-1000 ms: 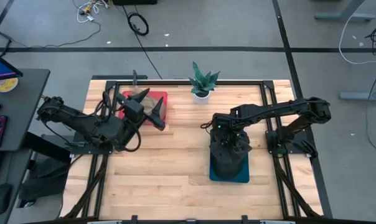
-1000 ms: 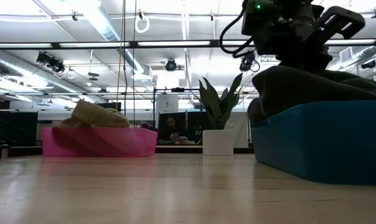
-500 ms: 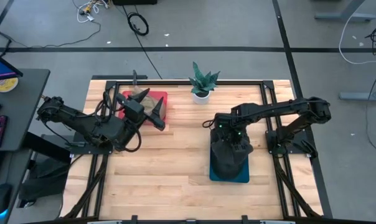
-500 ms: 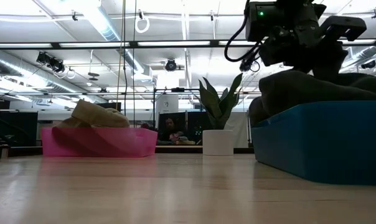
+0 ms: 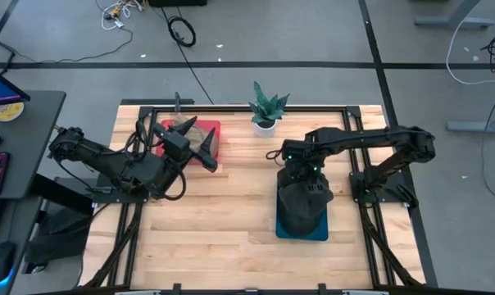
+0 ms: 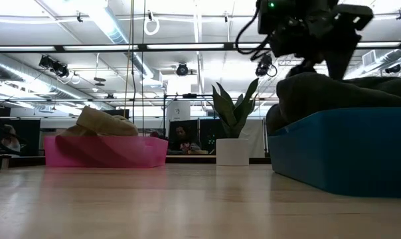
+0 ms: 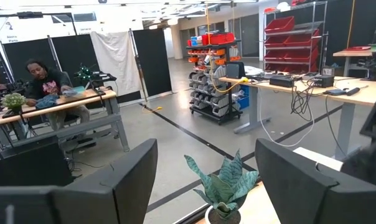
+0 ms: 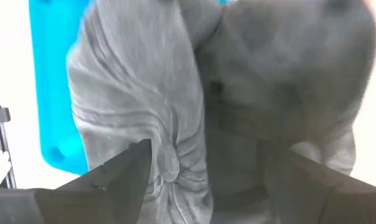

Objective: Pick & Place hat
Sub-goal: Return to Home Position

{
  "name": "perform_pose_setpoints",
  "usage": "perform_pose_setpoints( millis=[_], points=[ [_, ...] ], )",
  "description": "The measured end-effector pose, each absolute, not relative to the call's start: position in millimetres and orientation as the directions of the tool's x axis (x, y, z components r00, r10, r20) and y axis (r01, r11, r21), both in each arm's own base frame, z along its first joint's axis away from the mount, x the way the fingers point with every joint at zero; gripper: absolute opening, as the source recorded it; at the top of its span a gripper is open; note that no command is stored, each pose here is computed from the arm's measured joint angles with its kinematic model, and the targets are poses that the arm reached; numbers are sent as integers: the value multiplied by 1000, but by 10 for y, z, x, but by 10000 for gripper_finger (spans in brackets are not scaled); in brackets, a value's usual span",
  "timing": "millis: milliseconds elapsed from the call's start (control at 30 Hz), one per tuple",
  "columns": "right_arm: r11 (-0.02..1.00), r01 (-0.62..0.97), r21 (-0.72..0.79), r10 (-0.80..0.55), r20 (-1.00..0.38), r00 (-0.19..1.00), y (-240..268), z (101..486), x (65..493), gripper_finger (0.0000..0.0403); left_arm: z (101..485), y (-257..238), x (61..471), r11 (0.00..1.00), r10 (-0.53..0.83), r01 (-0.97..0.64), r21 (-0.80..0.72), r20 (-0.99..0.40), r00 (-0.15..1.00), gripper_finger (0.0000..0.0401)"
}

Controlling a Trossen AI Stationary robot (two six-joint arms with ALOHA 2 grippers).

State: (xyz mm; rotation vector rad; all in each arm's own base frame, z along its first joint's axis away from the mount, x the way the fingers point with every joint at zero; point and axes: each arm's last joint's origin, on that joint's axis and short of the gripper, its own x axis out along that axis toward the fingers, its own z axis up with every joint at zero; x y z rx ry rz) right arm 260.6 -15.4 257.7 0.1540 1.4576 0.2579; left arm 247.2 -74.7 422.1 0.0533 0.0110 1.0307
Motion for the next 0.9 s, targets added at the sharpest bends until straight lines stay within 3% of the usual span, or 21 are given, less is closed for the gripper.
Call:
perform_pose_setpoints(
  millis=[167, 467, 900],
  points=[
    [972, -61, 227, 234, -961, 146, -225, 2783, 2654, 274, 4221, -747, 2472, 513, 858, -857, 49, 16, 514, 275],
    [995, 9, 94, 92, -988, 127, -282, 3101, 2612, 209, 4220, -748, 2472, 515, 856, -856, 46, 16, 517, 275],
    [998, 13, 63, 58, -966, 251, -266, 3905, 2445, 82, 4146, -645, 2598, 729, 685, -685, -22, 6, 729, 275]
  ],
)
